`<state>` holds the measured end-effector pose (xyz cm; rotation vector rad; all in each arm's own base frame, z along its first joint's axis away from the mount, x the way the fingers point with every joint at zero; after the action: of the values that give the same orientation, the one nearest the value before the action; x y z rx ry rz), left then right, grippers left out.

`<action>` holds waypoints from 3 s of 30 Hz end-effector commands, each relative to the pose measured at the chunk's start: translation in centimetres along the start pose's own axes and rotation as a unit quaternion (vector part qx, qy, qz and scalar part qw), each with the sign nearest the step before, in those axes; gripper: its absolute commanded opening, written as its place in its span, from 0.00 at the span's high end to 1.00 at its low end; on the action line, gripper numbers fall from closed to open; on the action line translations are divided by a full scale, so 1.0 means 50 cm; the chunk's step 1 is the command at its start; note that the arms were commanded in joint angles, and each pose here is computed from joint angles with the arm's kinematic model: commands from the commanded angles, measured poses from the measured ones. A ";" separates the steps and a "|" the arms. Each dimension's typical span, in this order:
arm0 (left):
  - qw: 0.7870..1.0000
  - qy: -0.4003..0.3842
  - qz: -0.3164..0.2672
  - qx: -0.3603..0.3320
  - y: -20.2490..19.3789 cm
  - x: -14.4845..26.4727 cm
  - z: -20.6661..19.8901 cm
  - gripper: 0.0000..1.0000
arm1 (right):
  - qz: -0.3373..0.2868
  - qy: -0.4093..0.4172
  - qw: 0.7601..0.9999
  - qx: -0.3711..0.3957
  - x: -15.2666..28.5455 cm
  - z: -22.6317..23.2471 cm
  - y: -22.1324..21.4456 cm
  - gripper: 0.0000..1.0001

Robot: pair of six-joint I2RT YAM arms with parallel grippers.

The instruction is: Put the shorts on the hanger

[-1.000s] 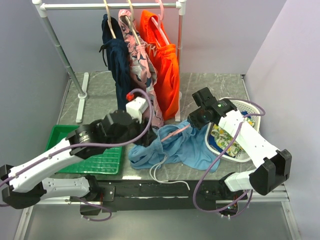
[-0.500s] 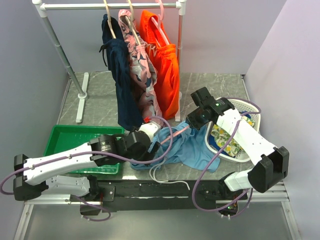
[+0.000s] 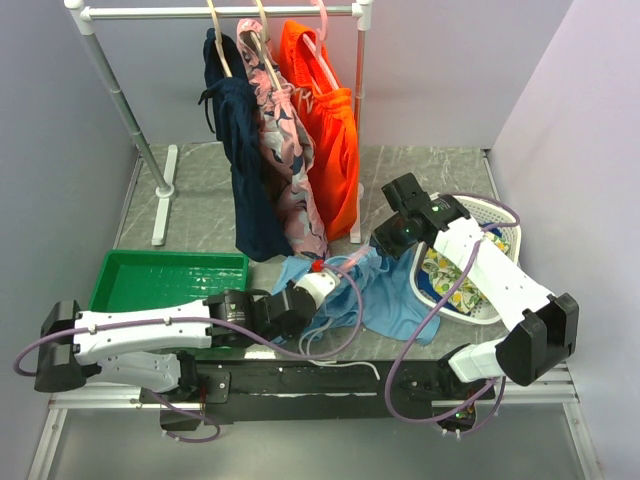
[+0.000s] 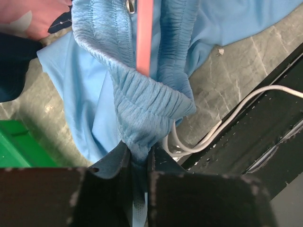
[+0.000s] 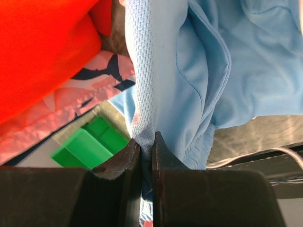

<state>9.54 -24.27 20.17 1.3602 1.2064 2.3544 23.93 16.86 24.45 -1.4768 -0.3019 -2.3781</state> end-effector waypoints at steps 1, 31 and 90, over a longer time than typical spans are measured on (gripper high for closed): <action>0.997 0.037 -0.066 0.034 0.046 0.016 0.021 0.99 | 0.040 0.073 0.995 0.061 0.075 0.036 -0.011 0.84; 0.986 -0.020 -0.100 0.131 0.115 0.312 0.127 0.99 | -0.146 0.411 0.784 0.442 0.244 -0.031 -0.111 0.25; 0.975 -0.038 -0.184 0.122 0.083 0.482 0.211 0.99 | -0.168 0.482 0.747 0.426 0.421 0.101 -0.124 0.13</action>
<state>5.20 -9.93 40.72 1.2014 1.5205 1.9946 17.49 21.56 41.40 0.0352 -1.3136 -2.2475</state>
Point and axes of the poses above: each gripper's point midway between its finger pads, its own x axis back along the fingers, its own z axis along the line the jaws close on, y = z × x, the point moved 7 cm from there along x, back along the fingers, and after that the axes turned 15 degrees about -x, right-handed, at the moved point
